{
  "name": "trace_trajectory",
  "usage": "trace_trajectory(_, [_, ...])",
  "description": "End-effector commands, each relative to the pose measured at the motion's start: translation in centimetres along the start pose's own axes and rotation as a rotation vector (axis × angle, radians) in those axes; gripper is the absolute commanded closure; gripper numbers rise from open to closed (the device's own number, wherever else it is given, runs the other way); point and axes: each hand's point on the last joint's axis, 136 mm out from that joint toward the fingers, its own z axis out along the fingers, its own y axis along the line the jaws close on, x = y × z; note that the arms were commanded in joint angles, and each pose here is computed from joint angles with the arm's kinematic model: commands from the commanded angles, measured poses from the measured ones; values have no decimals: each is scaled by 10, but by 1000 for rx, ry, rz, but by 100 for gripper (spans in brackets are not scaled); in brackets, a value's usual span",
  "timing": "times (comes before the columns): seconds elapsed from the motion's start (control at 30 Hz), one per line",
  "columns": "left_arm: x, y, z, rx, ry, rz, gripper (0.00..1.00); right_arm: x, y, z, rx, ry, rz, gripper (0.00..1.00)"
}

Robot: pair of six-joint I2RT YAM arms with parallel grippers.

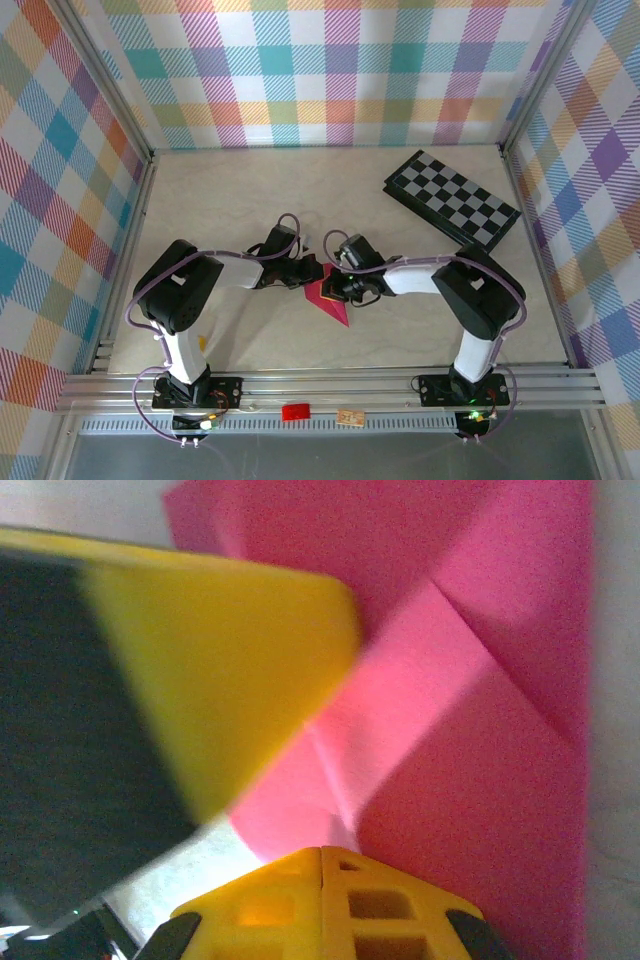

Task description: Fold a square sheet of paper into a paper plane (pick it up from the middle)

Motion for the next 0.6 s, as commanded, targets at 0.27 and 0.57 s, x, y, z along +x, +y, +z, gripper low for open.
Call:
trace_trajectory(0.27, [24,51,8,-151,71,-35,95,77,-53,-28,26,95,17,93])
trace_trajectory(0.57, [23,51,8,-146,70,-40,95,97,-62,-50,27,82,-4,92])
